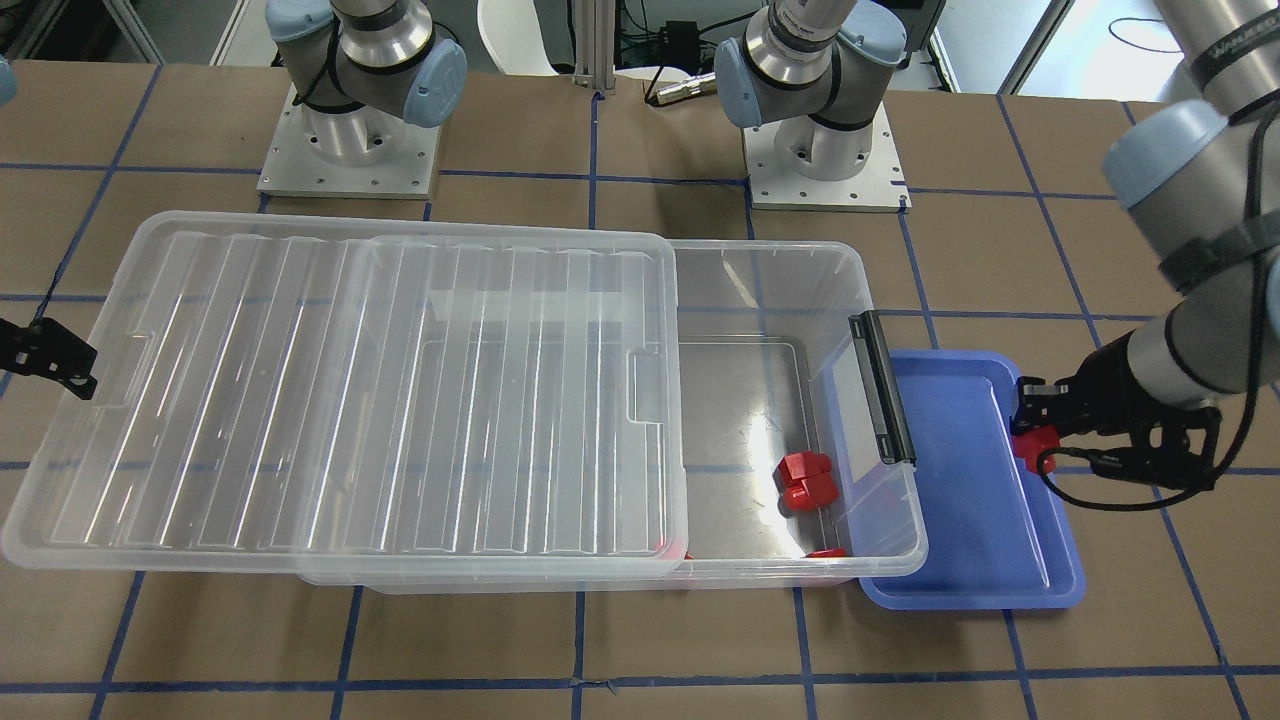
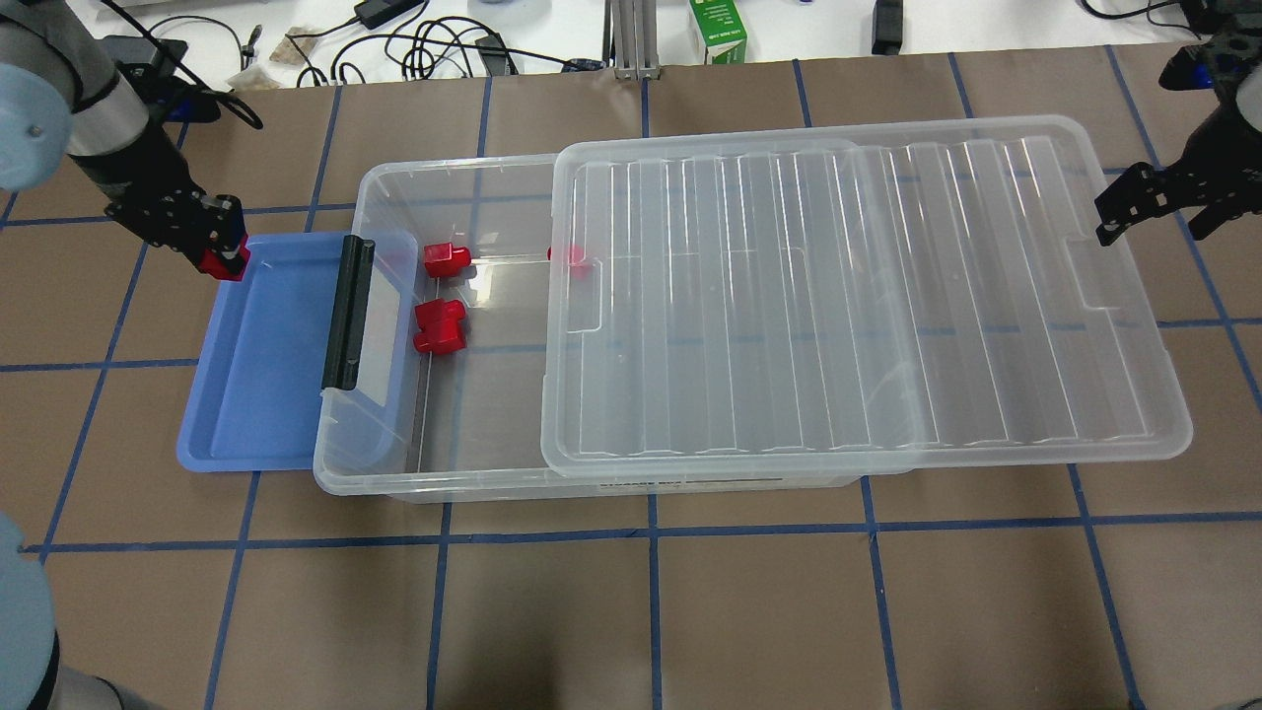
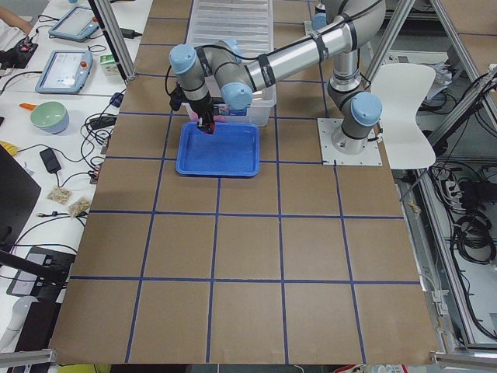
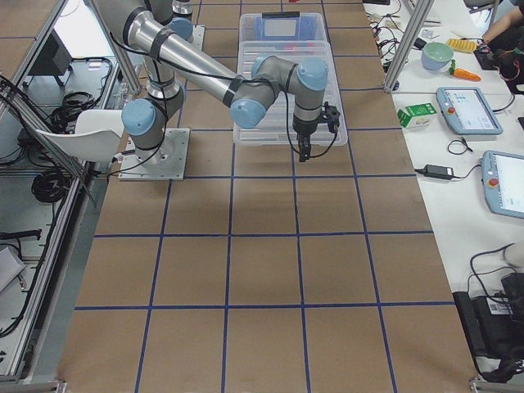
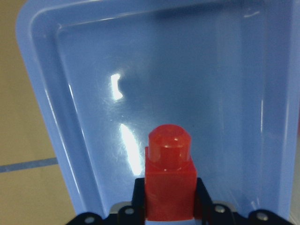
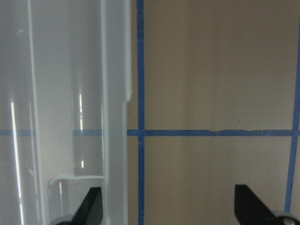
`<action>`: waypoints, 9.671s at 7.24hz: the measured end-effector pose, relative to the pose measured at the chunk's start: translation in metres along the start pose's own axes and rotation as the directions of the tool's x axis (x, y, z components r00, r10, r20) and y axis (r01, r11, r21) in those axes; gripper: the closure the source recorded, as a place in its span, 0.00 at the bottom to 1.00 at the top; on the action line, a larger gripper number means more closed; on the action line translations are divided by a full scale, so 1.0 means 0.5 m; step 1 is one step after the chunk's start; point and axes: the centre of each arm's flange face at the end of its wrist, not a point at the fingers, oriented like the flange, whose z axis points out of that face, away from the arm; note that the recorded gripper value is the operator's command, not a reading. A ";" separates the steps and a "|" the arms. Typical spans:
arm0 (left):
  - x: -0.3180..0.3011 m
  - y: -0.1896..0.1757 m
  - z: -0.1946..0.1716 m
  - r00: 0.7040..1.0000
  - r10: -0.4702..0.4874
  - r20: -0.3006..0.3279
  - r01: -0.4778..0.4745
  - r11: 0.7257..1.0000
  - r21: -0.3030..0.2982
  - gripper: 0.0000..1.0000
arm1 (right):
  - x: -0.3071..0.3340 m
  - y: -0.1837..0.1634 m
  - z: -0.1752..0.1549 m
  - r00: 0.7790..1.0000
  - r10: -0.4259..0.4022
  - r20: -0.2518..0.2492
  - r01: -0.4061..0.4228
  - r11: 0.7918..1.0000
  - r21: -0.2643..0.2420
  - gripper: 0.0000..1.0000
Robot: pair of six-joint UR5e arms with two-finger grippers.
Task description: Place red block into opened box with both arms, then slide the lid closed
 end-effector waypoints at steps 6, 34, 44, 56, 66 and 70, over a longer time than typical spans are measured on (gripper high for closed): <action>0.330 0.056 -0.146 0.986 -0.153 -0.065 0.156 0.987 0.048 1.00 | -0.063 0.072 -0.306 1.000 -0.003 0.022 0.003 1.000 -0.006 0.00; 0.473 0.068 -0.127 0.991 -0.131 -0.007 0.131 0.991 0.031 0.00 | -0.520 0.040 -0.275 0.997 0.068 0.021 -0.068 0.998 -0.008 0.00; 0.445 0.238 -0.207 0.993 -0.120 -0.008 0.120 0.991 0.062 0.00 | -0.327 0.015 -0.277 0.999 -0.046 -0.026 0.045 0.999 -0.010 0.00; 0.432 0.240 -0.193 0.993 -0.118 -0.014 0.119 0.992 0.046 0.00 | 0.053 0.064 0.028 0.997 -0.079 -0.006 0.079 0.995 -0.061 0.00; 0.434 0.245 -0.201 0.993 -0.117 -0.014 0.117 0.991 0.057 0.00 | -0.085 0.045 0.048 0.997 -0.050 0.061 0.053 0.997 -0.048 0.00; 0.434 0.245 -0.200 0.993 -0.117 -0.014 0.118 0.991 0.057 0.00 | -0.245 0.024 0.043 0.999 -0.011 0.050 0.013 0.999 -0.041 0.00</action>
